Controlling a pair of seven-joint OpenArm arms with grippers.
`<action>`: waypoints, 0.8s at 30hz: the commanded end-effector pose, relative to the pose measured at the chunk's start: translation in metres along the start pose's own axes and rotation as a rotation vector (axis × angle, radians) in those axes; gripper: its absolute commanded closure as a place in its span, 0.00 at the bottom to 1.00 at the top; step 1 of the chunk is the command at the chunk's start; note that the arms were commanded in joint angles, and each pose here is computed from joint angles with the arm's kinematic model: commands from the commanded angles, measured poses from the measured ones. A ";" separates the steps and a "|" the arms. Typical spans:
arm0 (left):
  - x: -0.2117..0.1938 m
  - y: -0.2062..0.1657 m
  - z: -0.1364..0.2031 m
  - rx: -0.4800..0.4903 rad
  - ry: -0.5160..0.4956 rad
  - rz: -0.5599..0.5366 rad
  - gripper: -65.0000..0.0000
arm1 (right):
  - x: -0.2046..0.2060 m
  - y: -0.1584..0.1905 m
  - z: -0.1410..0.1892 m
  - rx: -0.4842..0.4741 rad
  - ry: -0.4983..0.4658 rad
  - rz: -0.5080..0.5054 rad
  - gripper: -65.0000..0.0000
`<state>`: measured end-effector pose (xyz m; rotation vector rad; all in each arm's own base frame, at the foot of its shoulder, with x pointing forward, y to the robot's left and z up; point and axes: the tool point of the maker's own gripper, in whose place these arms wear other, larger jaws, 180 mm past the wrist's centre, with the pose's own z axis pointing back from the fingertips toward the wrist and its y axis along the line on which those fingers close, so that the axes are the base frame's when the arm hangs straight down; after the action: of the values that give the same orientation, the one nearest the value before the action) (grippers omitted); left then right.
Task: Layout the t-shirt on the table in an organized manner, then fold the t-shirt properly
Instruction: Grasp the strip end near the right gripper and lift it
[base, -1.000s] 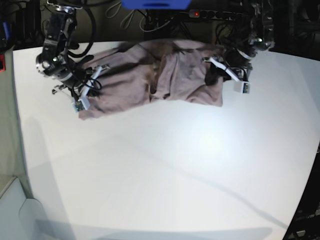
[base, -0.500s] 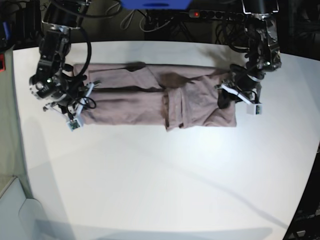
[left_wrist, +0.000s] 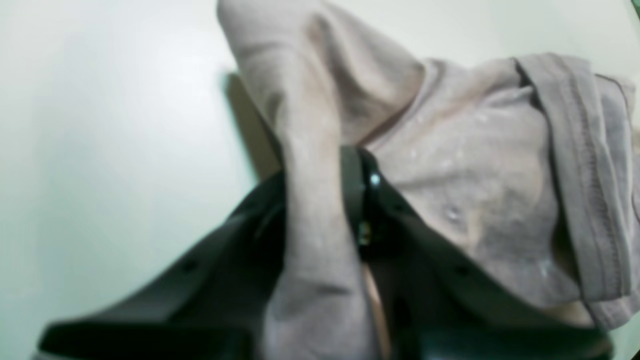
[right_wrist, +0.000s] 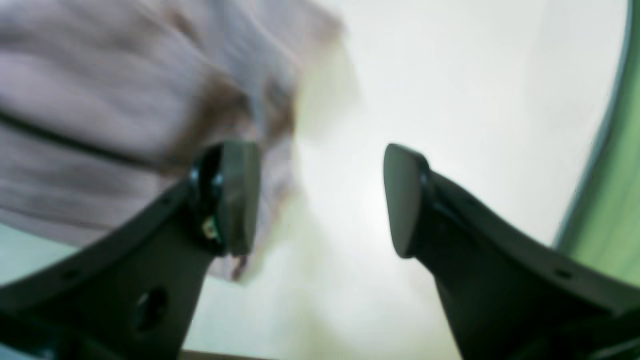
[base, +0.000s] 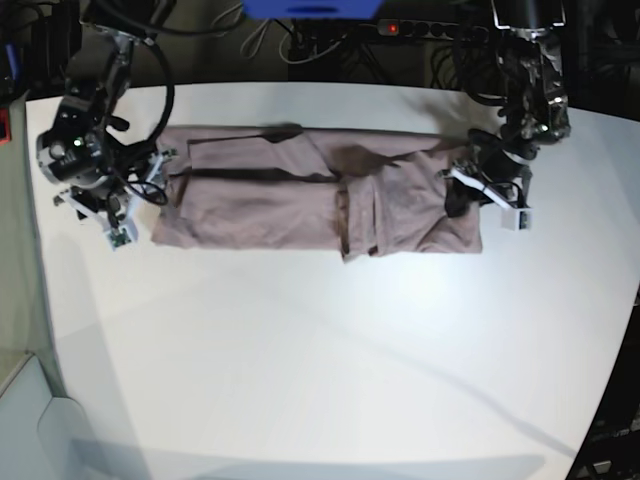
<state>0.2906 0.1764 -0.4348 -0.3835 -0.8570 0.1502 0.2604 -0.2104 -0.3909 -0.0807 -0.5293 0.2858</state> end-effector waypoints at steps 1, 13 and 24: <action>-0.002 0.009 0.002 0.041 0.027 -0.018 0.99 | 0.015 -0.003 0.000 0.001 -0.045 -0.016 0.39; 0.009 0.001 0.006 0.029 -0.005 -0.041 0.99 | 0.026 0.013 -0.014 0.061 -0.048 -0.065 0.37; 0.009 0.001 0.005 0.028 -0.005 -0.040 0.99 | 0.038 0.025 -0.008 0.073 -0.063 -0.081 0.32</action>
<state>0.2893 0.1770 -0.4301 -0.3547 -0.8534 0.1305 0.2805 -0.1769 -0.3914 0.0199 -0.5450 0.2300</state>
